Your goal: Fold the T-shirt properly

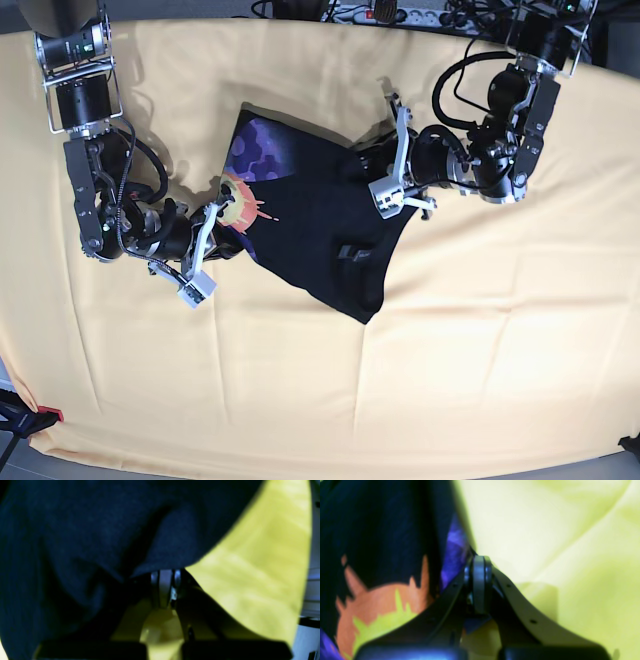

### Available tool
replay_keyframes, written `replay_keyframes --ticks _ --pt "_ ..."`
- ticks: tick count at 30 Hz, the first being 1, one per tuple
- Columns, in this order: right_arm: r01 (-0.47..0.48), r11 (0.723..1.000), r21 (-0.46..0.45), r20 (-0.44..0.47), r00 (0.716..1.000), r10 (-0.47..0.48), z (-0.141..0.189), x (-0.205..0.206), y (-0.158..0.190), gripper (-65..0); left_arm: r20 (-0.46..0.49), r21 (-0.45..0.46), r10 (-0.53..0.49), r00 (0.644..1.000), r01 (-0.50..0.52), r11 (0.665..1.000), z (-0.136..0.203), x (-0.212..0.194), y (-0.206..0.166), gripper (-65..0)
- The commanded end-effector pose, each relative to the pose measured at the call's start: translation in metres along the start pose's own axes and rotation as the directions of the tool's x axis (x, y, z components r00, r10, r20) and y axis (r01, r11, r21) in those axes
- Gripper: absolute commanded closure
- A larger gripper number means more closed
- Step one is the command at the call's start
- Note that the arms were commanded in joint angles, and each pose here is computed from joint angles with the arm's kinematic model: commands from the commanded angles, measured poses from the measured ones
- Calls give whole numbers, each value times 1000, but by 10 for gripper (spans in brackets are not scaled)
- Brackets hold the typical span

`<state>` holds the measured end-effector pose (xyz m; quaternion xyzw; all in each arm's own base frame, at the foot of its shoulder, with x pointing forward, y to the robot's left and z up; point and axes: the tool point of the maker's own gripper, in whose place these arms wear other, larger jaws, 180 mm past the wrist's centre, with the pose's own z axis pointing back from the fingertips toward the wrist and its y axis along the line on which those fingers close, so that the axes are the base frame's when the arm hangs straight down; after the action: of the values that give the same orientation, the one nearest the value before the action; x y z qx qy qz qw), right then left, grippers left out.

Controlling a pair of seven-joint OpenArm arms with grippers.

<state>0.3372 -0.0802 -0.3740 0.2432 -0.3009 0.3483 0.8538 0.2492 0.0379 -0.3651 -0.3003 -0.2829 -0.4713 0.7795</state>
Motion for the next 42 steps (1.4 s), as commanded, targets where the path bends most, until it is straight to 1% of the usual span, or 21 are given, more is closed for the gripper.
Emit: replay_keyframes --ticks 1,4,9,11,13,14,16,19,21,23,25,27,28,30,31,32,33,35,37,39,42 --pt "-16 1000 -5 -3 1000 16 8 -1 -2 0 -9 56 -20 1000 20 998 8 4 18 0" --pt "-9 999 32 -6 1000 9 12 -16 17 0 45 110 -28 999 23 994 10 16 43 0" --pt "-24 994 103 -1 1000 24 14 -37 66 0 133 202 -24 991 -3 979 16 25 89 0" --pt "-31 992 123 18 999 29 18 -40 85 0 180 226 -10 984 -32 974 19 27 105 0" --pt "-29 991 127 54 998 22 21 -36 99 0 236 256 21 972 -82 963 24 30 123 0" --pt "-23 992 125 79 997 13 23 -32 104 0 248 258 31 968 -96 961 26 30 127 0" --pt "0 995 98 136 991 -14 29 -22 106 0 239 249 45 970 -106 963 27 30 129 0" --pt "51 999 11 233 971 -53 45 -3 85 0 222 231 64 973 -116 966 35 36 128 0" --pt "111 993 -30 317 943 -96 62 9 69 0 258 222 81 963 -141 965 50 49 128 0" --pt "183 983 -32 414 897 -154 83 21 58 0 319 215 91 944 -165 963 73 65 129 0" --pt "237 971 9 501 840 -209 105 30 52 0 395 199 97 913 -188 962 103 84 129 0" --pt "270 960 74 560 785 -264 126 34 50 0 462 155 114 879 -207 966 132 99 123 0" --pt "282 954 105 573 767 -290 135 33 51 0 483 124 127 866 -212 969 143 103 118 0" --pt "289 942 169 584 741 -332 149 30 57 0 496 54 163 853 -217 975 160 103 107 0" --pt "303 938 170 566 749 -345 151 21 57 0 493 18 182 851 -219 975 165 100 102 0" --pt "326 932 155 534 766 -357 151 9 57 0 477 -1 200 856 -227 974 170 92 97 0" --pt "350 926 138 516 773 -369 153 -2 56 0 442 9 216 870 -245 969 170 78 96 0" --pt "390 915 106 498 775 -388 160 -20 56 0 421 11 292 859 -327 945 174 60 96 0" --pt "433 899 66 488 772 -407 169 -38 56 0 380 8 363 851 -395 919 173 39 90 0" --pt "463 886 15 476 776 -413 181 -55 58 0 321 8 399 859 -423 906 169 20 78 0" --pt "489 869 -76 439 799 -411 203 -78 70 0 223 8 404 887 -417 909 163 -5 47 0"
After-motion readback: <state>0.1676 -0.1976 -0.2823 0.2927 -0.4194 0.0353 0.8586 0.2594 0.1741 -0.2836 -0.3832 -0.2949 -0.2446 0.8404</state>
